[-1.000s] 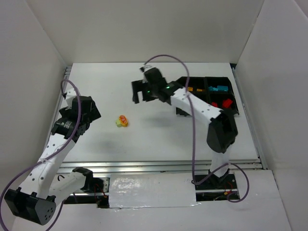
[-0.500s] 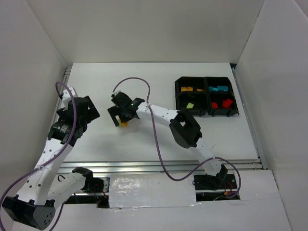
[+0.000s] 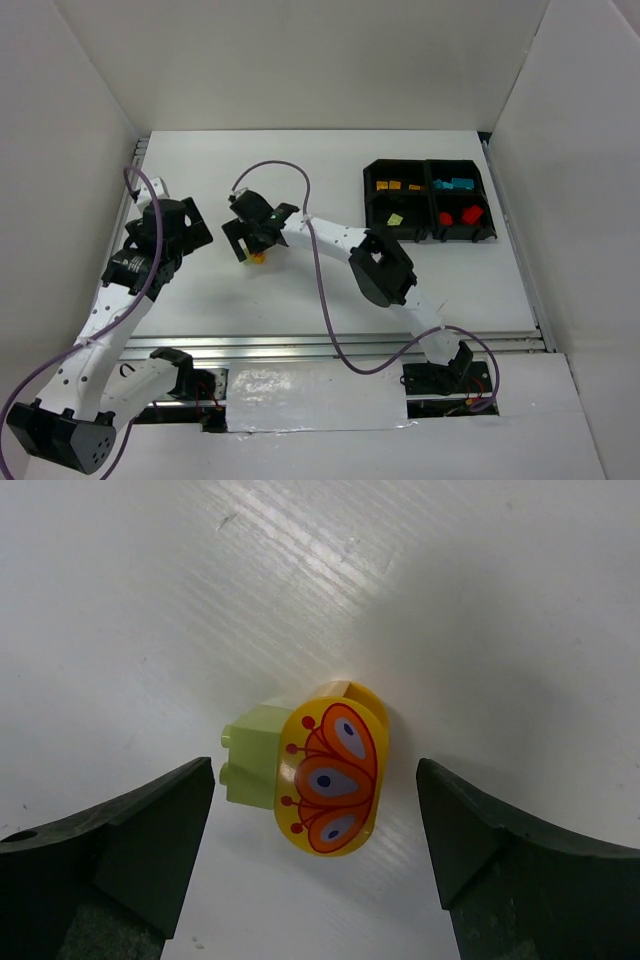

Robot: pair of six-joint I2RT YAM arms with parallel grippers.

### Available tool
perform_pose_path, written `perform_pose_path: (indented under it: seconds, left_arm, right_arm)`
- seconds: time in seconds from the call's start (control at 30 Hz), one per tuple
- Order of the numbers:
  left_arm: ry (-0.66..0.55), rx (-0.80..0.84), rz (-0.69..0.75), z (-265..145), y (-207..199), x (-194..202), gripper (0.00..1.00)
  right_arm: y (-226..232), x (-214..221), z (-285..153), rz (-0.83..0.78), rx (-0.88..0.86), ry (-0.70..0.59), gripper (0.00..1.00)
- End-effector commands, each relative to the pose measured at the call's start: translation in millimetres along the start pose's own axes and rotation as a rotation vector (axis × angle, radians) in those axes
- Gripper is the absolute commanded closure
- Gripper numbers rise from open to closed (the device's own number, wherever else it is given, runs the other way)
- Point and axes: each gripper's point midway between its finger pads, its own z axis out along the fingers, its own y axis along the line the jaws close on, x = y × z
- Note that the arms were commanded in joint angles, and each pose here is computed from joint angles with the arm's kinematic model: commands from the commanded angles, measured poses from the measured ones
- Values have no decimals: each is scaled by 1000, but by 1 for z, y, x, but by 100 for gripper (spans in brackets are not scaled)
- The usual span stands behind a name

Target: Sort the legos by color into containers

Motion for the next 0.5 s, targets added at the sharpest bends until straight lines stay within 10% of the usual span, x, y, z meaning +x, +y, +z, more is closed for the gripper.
perform_pose_path:
  seconds: [0.0, 0.23, 0.3, 0.33, 0.47]
  left_arm:
    - [-26, 28, -4, 1, -6, -8, 0]
    - [-16, 43, 3, 2, -8, -6, 0]
    - [-14, 53, 5, 2, -10, -5, 0]
    - [-8, 61, 7, 3, -12, -4, 1]
    - [24, 167, 12, 3, -32, 3, 0]
  right_arm:
    - [16, -1, -2, -7, -60, -12, 11]
    - [17, 18, 11, -2, -74, 46, 52]
    - [16, 6, 2, 4, -65, -2, 71]
    - [14, 3, -10, 11, -61, -18, 97]
    - [3, -20, -60, 34, -50, -166, 100]
